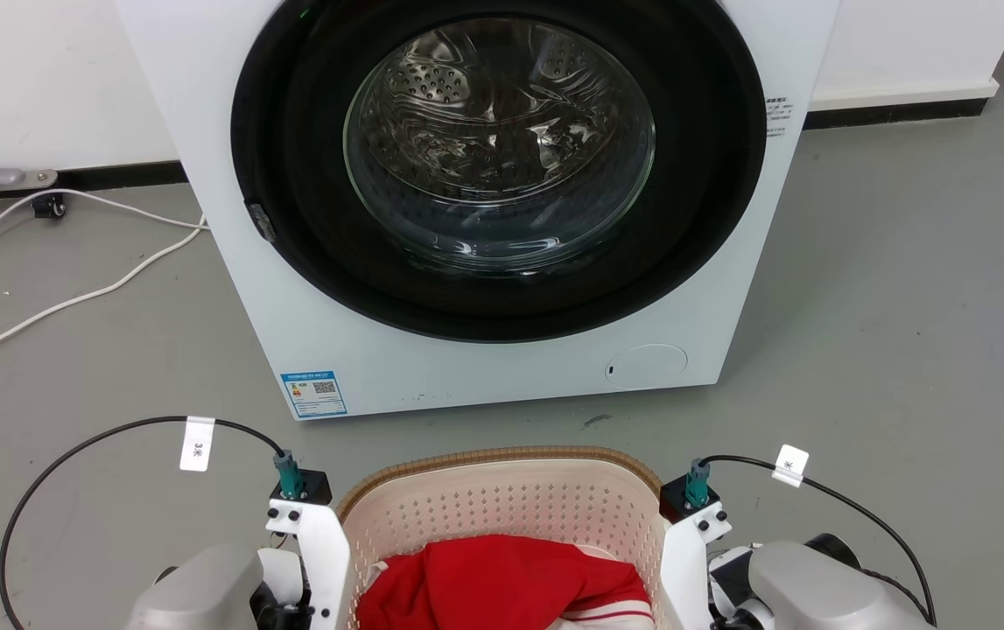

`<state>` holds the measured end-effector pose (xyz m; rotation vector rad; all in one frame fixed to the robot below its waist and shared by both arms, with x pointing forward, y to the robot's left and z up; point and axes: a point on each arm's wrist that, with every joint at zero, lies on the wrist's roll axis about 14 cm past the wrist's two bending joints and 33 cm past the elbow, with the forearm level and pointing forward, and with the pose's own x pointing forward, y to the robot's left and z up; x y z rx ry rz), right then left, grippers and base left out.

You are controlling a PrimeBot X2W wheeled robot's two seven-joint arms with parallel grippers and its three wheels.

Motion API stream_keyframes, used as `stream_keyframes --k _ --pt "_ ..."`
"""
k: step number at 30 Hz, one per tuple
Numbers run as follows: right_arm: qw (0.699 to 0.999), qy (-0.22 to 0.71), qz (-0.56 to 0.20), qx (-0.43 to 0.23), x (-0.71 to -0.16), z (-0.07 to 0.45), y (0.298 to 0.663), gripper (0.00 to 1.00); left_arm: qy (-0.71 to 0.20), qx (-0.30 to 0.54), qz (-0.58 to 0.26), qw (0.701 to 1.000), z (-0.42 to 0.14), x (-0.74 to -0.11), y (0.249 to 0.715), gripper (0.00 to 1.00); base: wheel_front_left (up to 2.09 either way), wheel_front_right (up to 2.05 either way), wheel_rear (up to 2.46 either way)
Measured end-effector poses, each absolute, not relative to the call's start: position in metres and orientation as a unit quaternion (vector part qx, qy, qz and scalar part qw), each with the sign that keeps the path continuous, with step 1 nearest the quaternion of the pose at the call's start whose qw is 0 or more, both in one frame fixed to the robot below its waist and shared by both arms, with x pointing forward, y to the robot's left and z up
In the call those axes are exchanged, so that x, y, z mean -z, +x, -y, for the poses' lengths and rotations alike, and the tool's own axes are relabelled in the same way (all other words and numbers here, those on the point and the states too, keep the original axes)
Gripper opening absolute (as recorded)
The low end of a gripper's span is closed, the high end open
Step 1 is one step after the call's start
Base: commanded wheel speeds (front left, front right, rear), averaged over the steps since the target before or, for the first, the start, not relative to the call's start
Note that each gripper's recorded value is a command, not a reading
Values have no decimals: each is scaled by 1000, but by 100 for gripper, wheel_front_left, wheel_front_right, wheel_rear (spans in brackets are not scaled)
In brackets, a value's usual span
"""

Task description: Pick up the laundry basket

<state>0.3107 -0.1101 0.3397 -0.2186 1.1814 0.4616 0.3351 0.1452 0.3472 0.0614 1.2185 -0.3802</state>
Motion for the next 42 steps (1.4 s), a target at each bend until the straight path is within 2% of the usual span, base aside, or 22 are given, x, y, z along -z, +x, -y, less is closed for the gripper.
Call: stream_keyframes --k 42 --pt "797 -97 -559 -207 -337 115 305 0 28 180 -569 802 -142 -348 334 0 0 0 0"
